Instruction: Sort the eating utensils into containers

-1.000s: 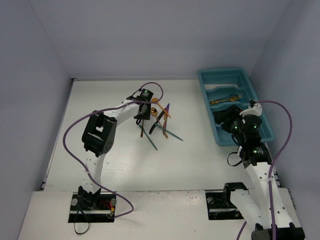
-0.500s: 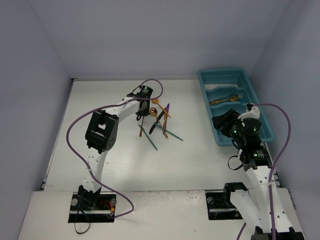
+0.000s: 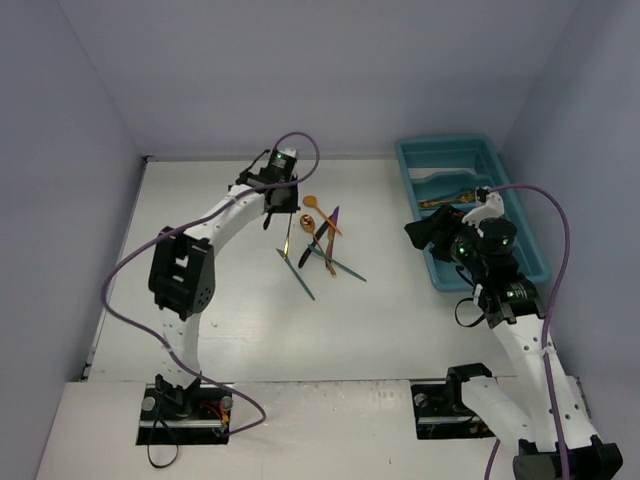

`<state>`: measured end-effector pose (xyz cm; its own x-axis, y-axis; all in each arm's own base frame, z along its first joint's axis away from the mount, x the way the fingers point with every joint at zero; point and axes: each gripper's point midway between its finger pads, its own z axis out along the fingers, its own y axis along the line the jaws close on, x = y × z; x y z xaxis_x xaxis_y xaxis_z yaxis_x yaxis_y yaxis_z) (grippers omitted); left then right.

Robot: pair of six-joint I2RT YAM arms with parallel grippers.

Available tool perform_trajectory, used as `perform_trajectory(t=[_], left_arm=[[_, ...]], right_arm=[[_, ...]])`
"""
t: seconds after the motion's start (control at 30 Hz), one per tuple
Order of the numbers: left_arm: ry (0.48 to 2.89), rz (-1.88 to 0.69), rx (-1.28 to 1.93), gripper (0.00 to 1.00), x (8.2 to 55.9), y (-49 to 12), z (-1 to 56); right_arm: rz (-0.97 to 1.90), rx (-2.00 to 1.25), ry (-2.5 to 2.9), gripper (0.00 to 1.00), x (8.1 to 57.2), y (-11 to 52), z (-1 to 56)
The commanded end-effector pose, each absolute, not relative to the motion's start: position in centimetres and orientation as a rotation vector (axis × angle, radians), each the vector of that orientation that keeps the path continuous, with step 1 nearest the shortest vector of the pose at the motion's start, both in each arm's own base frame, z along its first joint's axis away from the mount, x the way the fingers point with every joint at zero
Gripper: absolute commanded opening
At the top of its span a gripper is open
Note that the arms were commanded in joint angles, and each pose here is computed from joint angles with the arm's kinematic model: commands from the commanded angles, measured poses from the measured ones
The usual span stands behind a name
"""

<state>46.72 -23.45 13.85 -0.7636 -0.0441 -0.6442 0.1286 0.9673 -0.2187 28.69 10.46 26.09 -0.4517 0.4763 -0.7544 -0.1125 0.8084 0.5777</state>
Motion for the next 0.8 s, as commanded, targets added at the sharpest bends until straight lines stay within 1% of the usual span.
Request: perform_trajectory(t=[0.0,0.1,0.27,0.43,0.63,0.77], left_arm=[[2.025,-0.728,0.011,0.0,44.0,-26.6,30.9],[1.951,-0.83,0.028,0.0,42.2,-28.1,33.8],[1.876,-0.961,0.039,0.0,38.8,-30.1,36.5],[1.858,-0.991,0.067,0.0,36.7,-31.3,37.2],[1.864,-1.013,0.093,0.0,34.9,-32.3,37.1],[1.869,-1.021,0.101,0.0,33.7,-32.6,36.8]], right_arm=[[0.811,0.157,1.797,0.66,29.0,13.5,31.6],[0.878,0.105,1.778,0.65,28.8,15.9,32.9],[0.936,0.028,1.768,0.63,28.1,19.9,33.5],[0.944,-0.045,1.782,0.61,27.3,24.2,33.2],[0.904,-0.084,1.79,0.6,27.7,26.9,32.6],[0.855,-0.041,1.793,0.58,29.0,27.2,31.9]])
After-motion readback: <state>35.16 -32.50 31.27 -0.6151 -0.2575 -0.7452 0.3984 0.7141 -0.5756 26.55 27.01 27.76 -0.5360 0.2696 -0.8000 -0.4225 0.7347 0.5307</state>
